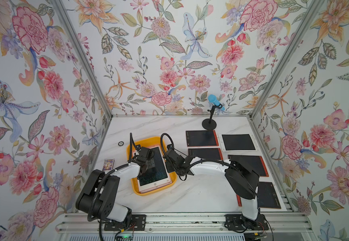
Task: Take out the writing tablet from the storage box
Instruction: Pick up the writing tablet from the storage box.
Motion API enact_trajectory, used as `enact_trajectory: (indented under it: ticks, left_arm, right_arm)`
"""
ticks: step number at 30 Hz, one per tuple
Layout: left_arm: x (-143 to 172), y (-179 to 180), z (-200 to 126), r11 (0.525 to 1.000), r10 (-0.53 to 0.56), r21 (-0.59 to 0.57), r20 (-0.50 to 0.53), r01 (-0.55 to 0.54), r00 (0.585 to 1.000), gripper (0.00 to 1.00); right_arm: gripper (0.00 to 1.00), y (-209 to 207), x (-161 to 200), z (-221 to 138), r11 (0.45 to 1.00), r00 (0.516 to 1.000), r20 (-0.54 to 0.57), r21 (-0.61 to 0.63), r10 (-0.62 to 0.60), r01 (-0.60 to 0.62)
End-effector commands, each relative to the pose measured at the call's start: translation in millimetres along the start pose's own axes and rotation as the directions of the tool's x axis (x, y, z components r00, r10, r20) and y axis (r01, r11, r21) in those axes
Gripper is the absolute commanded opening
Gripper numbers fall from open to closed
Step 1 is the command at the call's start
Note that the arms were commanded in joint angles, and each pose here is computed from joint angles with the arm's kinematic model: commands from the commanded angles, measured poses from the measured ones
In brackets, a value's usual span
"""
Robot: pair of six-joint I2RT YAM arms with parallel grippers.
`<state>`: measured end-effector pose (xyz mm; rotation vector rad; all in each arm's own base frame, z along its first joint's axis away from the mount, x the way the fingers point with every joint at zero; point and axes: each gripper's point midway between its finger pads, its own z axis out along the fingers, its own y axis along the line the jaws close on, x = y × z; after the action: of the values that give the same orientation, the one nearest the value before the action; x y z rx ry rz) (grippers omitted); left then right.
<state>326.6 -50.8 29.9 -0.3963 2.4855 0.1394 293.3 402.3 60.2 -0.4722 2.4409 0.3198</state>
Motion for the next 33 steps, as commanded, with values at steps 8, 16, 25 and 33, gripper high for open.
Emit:
enact_trajectory:
  ticks: [8,16,25,33]
  left_arm:
    - [18,24,13,0.995,0.012,-0.102,-0.063,-0.019,0.998,0.99]
    - [25,23,20,0.994,0.03,-0.1,-0.099,-0.04,0.995,0.99]
    - [26,10,27,0.998,0.049,-0.028,-0.16,-0.054,0.986,0.99]
    - [32,-20,25,0.991,0.026,0.136,-0.193,0.001,0.981,0.99]
  right_arm:
    - [0.07,-25,20,6,0.993,0.999,-0.048,0.118,-0.018,0.024]
    - [0.06,-26,22,4,0.992,0.999,-0.045,0.124,-0.002,0.008]
    - [0.06,-27,23,4,0.992,0.999,-0.043,0.128,-0.001,0.007]
    - [0.06,-25,25,5,0.992,0.999,-0.053,0.122,-0.001,0.008]
